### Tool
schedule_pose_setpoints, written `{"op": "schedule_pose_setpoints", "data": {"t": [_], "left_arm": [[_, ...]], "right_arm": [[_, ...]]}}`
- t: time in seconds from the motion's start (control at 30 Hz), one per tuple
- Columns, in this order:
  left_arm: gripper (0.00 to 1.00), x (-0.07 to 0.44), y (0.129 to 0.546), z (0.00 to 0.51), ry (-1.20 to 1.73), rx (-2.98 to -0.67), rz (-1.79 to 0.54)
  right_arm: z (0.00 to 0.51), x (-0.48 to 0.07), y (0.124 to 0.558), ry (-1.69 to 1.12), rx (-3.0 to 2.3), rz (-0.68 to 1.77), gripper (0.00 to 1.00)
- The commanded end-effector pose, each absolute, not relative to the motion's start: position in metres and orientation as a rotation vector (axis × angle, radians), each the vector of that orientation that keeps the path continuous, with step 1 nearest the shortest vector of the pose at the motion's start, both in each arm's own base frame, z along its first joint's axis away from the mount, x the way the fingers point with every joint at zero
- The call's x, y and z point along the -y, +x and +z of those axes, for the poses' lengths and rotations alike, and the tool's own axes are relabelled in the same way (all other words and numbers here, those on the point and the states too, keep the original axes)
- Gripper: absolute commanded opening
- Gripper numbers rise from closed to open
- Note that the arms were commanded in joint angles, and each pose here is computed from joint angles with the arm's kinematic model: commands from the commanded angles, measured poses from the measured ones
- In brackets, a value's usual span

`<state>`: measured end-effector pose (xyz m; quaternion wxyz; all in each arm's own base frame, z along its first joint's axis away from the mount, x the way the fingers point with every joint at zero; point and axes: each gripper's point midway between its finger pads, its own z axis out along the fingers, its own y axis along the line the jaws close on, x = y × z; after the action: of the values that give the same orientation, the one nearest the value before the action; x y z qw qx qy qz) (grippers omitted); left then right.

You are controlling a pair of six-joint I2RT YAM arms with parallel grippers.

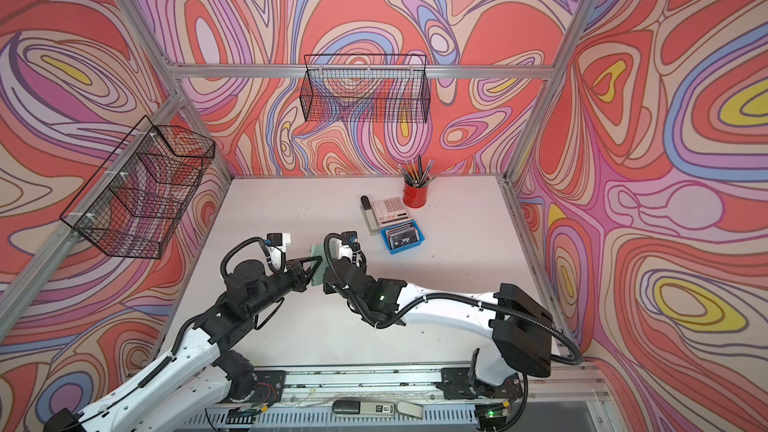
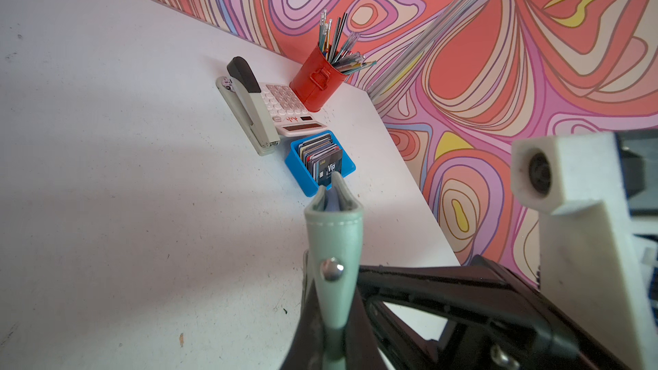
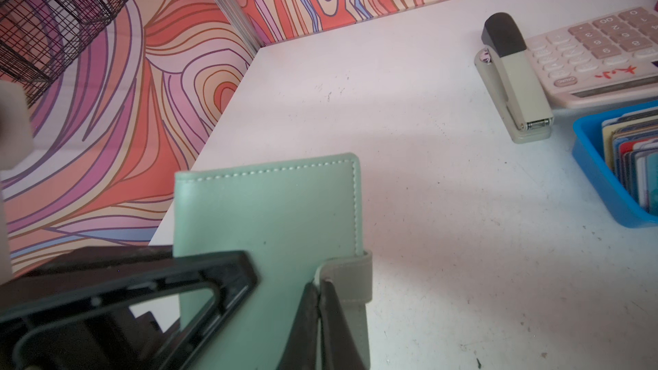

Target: Put the credit cards into the card holder

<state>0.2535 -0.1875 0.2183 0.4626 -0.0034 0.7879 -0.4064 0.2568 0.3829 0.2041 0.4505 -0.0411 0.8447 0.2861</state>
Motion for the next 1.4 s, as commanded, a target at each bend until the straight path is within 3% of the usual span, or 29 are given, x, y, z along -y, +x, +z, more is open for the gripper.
{"op": "schedule_pose_setpoints", "data": {"t": [0.0, 1.37], "left_arm": [[0.0, 0.192, 0.253, 0.252, 0.022, -1.812, -1.068], [0.0, 0.19, 0.258, 0.245, 0.016, -1.842, -1.021]], "right_arm": [[0.184, -0.377, 0.254, -0.127, -2.129, 0.657, 0.0], [0.174, -0.342, 0.262, -0.048, -2.065, 0.664, 0.0]]}}
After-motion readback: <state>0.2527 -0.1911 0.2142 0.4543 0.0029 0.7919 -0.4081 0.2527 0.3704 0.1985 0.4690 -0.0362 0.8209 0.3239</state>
